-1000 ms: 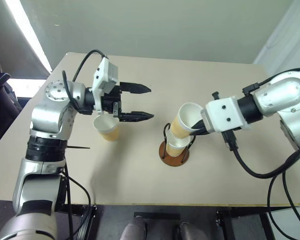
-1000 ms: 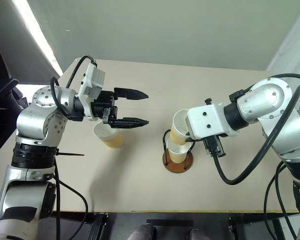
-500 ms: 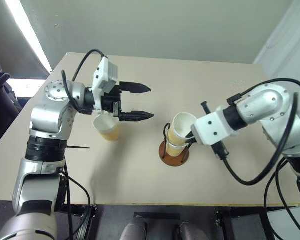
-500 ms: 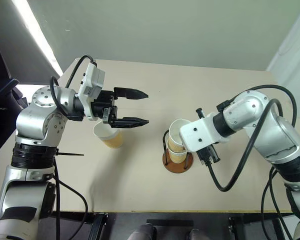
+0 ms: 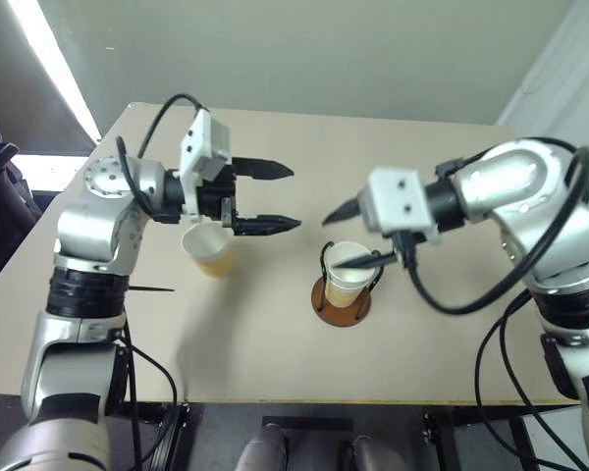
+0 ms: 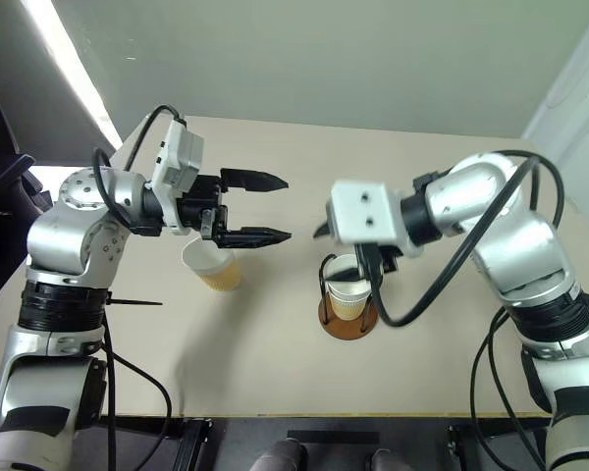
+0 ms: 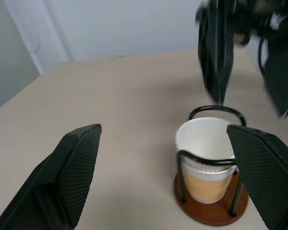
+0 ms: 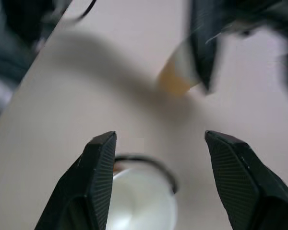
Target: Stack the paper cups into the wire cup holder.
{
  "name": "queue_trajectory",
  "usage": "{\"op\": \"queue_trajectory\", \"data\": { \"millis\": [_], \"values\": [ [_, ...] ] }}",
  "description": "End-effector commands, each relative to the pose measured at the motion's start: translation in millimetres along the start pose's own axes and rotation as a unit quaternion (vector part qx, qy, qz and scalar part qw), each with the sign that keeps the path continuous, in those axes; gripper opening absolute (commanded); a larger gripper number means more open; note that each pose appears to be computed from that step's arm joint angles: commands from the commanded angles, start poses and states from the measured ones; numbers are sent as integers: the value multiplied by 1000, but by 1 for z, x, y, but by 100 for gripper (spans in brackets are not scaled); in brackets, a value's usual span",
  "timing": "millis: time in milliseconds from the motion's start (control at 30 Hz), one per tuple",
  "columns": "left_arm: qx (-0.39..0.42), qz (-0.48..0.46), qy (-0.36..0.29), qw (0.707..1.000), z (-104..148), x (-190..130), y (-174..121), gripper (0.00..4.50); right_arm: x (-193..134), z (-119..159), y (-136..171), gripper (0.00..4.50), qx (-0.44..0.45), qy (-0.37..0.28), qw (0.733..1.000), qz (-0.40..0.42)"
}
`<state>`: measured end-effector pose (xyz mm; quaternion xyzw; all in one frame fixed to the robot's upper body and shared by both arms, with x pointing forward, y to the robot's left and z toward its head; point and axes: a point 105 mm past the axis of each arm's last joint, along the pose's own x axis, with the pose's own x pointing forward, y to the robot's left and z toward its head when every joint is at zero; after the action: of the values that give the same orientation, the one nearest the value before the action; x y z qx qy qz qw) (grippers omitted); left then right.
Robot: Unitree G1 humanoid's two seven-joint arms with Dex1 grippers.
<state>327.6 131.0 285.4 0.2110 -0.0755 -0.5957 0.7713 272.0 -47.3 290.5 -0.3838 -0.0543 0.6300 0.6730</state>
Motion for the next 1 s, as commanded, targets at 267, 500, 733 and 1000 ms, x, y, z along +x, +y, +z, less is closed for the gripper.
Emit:
{"op": "queue_trajectory", "data": {
  "millis": [267,500,733,1000],
  "values": [
    [110,50,112,986,0,-32,-11,450,-31,26,-7,304,69,-85,991,-73],
    [162,65,235,956,-31,-47,-14,450,-35,17,-6,304,83,-72,991,-76],
    [179,76,303,933,-52,-57,-10,450,-42,16,-1,304,90,-77,992,-47],
    [192,75,344,916,-71,-62,-9,450,-44,15,1,304,90,-69,992,-46]
  ]
}}
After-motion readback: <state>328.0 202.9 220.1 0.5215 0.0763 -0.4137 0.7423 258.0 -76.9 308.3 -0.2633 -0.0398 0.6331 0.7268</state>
